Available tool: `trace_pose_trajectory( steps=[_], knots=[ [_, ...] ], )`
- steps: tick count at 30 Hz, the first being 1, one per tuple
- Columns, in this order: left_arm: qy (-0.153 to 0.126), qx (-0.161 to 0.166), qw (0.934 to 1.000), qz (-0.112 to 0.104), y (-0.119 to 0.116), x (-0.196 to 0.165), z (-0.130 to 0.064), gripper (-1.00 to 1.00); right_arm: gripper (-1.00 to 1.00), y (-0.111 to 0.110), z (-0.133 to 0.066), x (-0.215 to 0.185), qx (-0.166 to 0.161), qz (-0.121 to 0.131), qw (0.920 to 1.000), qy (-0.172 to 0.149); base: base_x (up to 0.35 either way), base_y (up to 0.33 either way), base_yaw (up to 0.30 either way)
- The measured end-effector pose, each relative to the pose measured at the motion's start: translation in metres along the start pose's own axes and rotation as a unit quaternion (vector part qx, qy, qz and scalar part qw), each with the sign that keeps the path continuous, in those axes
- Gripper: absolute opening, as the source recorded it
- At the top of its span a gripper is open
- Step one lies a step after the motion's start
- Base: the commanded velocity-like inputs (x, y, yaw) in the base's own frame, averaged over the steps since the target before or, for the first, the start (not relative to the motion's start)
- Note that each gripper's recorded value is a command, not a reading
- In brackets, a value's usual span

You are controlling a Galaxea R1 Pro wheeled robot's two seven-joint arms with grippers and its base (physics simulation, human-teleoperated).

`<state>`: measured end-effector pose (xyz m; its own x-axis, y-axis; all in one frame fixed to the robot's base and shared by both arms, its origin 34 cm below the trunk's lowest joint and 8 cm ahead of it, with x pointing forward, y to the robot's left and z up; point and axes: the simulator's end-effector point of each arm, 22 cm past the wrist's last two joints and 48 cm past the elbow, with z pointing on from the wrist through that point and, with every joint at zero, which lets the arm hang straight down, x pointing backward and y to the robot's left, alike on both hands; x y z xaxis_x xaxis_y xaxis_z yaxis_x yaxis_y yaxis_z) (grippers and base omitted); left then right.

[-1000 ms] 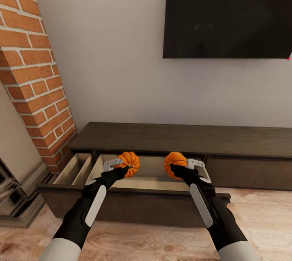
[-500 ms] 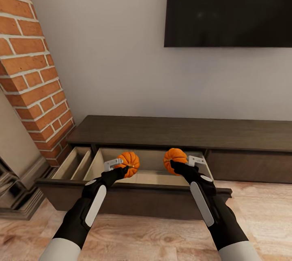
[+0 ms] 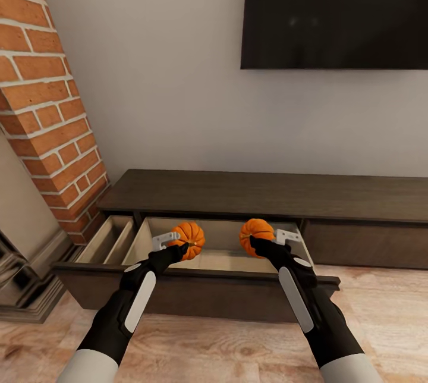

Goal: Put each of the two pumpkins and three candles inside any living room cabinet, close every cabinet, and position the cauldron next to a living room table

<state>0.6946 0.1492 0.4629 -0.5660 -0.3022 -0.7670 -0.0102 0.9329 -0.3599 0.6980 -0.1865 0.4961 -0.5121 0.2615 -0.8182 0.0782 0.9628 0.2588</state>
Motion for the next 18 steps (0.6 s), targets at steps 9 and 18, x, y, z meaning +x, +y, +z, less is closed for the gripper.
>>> trace_pose_trajectory(
  steps=[9, 18],
  knots=[
    [-0.002, 0.001, 1.0, 0.0, -0.0009, -0.0021, -0.0005, -1.0, -1.0, -0.0011, 0.001, 0.0042, 0.001, -0.001, 1.0, 0.006, 0.087, 0.013, 0.0],
    [-0.003, 0.002, 1.0, -0.001, -0.0015, -0.0022, -0.0005, -1.0, -1.0, -0.0014, 0.001, 0.004, 0.001, 0.0, 1.0, 0.006, 0.088, 0.0, 0.0]
  ],
)
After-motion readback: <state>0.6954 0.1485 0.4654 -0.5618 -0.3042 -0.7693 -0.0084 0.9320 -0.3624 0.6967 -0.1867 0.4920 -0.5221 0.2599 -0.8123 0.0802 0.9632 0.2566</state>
